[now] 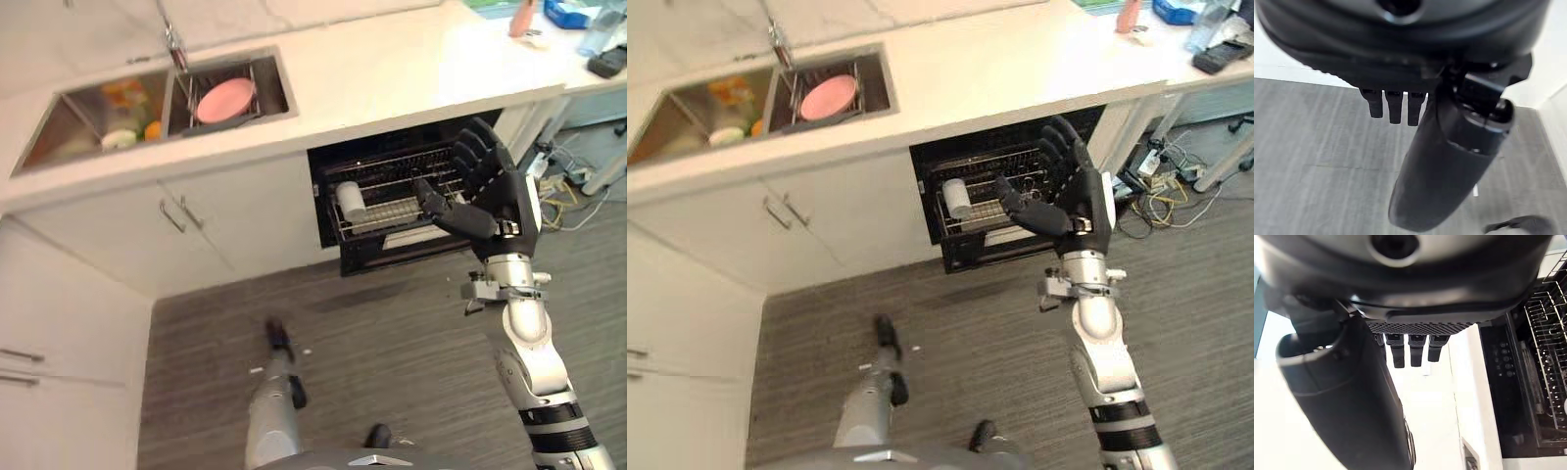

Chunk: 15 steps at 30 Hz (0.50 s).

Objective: Place the dishes in the dishwasher.

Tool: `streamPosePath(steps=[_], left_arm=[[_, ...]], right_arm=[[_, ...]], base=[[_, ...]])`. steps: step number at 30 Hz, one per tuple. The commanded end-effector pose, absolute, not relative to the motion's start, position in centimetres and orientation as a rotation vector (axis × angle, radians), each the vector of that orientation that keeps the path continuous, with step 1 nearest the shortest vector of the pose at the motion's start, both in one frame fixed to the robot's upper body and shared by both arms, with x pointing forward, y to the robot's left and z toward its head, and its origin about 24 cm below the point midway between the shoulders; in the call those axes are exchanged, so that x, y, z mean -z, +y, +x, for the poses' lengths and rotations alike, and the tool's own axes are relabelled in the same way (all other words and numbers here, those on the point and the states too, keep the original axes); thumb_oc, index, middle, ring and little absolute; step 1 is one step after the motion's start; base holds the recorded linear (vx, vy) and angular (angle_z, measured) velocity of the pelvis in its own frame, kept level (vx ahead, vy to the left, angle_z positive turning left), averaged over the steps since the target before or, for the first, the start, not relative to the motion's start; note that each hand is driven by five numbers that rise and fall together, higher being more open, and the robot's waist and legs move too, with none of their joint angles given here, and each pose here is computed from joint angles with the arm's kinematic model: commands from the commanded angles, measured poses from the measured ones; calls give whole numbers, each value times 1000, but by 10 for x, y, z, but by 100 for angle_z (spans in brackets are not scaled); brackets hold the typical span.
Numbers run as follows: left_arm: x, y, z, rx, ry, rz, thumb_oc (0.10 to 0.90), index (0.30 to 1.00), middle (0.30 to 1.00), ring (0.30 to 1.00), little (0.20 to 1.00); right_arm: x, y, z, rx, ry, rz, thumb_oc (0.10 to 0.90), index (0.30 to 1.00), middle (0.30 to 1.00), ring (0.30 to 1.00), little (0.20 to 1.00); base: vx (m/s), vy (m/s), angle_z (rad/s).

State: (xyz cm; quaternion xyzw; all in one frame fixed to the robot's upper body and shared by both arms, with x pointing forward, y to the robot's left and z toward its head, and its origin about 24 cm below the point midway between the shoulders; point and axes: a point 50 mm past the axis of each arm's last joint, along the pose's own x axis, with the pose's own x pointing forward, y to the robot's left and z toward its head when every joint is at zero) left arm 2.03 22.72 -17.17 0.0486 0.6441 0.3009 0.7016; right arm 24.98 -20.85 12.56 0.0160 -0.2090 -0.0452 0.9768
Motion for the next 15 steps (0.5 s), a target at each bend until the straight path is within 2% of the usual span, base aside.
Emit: streamPosePath(steps=[1, 6, 9, 12, 15], left_arm=[[164, 255, 26, -679, 1375, 252, 800, 900, 900, 900, 900], [158, 268, 48, -691, 1306, 263, 800, 900, 900, 900, 900], [150, 272, 82, -639, 1190, 310, 800, 900, 900, 900, 900], [150, 269, 88, -611, 1169, 313, 800, 900, 900, 900, 900], [149, 264, 100, -566, 1150, 303, 800, 900, 900, 900, 900]], right_arm=[[-179, -206, 236, 73, -735, 21, 800, 900, 900, 900, 900], [-176, -202, 242, 85, -718, -28, 800, 900, 900, 900, 900], [-177, -203, 244, 123, -719, -84, 800, 900, 900, 900, 900], [-176, -206, 244, 147, -711, -104, 800, 900, 900, 900, 900], [-162, -231, 225, 240, -651, -139, 800, 900, 900, 900, 900]], base=[[292, 280, 18], [259, 312, 14], [219, 320, 40], [254, 343, 123], [483, 226, 103]])
